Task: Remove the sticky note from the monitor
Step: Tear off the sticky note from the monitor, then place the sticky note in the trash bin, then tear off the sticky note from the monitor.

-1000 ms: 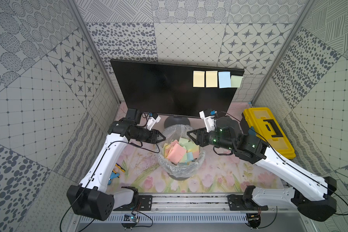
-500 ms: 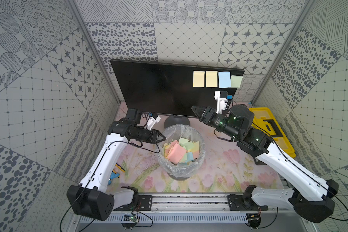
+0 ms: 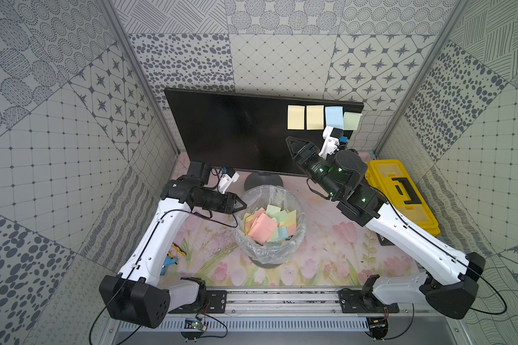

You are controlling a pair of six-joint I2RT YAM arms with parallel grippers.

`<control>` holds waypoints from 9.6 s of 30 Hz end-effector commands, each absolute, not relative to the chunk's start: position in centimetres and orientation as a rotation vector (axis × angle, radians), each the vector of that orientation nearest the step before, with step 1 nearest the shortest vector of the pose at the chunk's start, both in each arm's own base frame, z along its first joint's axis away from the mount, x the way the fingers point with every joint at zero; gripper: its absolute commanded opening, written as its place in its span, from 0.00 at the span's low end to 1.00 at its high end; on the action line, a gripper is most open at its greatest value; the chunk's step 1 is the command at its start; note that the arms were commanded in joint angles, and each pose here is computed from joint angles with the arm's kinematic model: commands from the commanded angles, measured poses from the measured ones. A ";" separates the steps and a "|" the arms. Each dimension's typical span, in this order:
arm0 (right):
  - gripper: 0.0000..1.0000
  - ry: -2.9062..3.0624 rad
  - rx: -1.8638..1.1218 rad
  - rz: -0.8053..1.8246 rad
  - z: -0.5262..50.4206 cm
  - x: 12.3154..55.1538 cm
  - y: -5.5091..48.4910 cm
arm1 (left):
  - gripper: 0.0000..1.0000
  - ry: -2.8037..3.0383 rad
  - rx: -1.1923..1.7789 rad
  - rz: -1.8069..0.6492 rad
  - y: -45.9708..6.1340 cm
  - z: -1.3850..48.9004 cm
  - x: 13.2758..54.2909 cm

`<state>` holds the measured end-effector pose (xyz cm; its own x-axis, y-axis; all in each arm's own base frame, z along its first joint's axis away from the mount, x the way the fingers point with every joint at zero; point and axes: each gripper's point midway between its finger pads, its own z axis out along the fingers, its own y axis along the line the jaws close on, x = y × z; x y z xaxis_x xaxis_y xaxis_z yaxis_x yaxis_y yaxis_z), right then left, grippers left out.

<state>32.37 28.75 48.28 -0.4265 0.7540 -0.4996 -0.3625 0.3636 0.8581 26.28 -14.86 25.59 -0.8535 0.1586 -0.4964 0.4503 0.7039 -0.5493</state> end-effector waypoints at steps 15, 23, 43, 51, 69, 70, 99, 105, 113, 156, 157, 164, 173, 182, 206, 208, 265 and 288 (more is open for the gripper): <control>0.45 1.387 0.519 1.356 51.1 34.4 27.1 | 0.42 2.493 0.483 -0.965 -14.9 25.8 26.3; 0.46 1.394 0.550 1.369 50.0 34.9 27.1 | 0.42 2.494 0.482 -0.965 -14.9 25.8 26.3; 0.52 1.396 0.563 1.401 49.5 37.2 28.0 | 0.42 2.494 0.482 -0.967 -14.9 25.9 26.3; 0.47 1.376 0.555 1.402 50.0 37.7 27.8 | 0.42 2.494 0.483 -0.970 -15.0 25.9 26.3; 0.29 1.334 0.552 1.399 50.9 38.1 27.1 | 0.42 2.494 0.484 -0.970 -15.0 25.8 26.3; 0.27 1.333 0.550 1.398 50.9 38.1 27.1 | 0.42 2.495 0.484 -0.970 -15.0 25.8 26.3; 0.00 1.295 0.508 1.477 52.9 36.8 27.2 | 0.42 2.494 0.484 -0.970 -15.0 25.9 26.2; 0.00 1.282 0.473 1.495 53.7 36.2 27.3 | 0.42 2.496 0.483 -0.968 -14.9 25.8 26.2; 0.00 1.278 0.432 1.519 54.4 35.6 27.6 | 0.42 2.498 0.483 -0.969 -14.9 25.7 26.3; 0.00 1.576 0.079 1.517 50.1 27.0 31.1 | 0.42 2.505 0.478 -0.967 -14.9 25.7 26.5; 0.00 1.597 0.068 1.508 49.3 26.5 31.0 | 0.42 2.506 0.478 -0.968 -14.9 25.7 26.5; 0.00 1.823 -0.069 1.374 42.6 23.7 30.7 | 0.42 2.509 0.476 -0.968 -15.0 25.8 26.7; 0.00 2.060 -0.355 1.187 35.2 20.3 33.1 | 0.42 2.514 0.477 -0.961 -14.9 25.8 26.6; 0.00 2.172 -0.527 1.047 30.7 18.5 35.3 | 0.42 2.514 0.476 -0.964 -14.9 26.0 26.8; 0.55 1.985 -0.353 0.978 38.2 20.1 31.0 | 0.42 2.509 0.478 -0.967 -14.9 25.9 26.6; 0.55 1.968 -0.255 1.002 39.0 20.8 29.9 | 0.42 2.510 0.476 -0.968 -14.9 25.9 26.6; 0.49 1.291 0.590 1.291 50.3 34.6 21.5 | 0.42 2.510 0.477 -0.977 -15.0 25.9 26.8; 0.06 1.260 0.589 1.306 51.4 35.3 21.4 | 0.42 2.508 0.477 -0.979 -15.0 26.0 26.7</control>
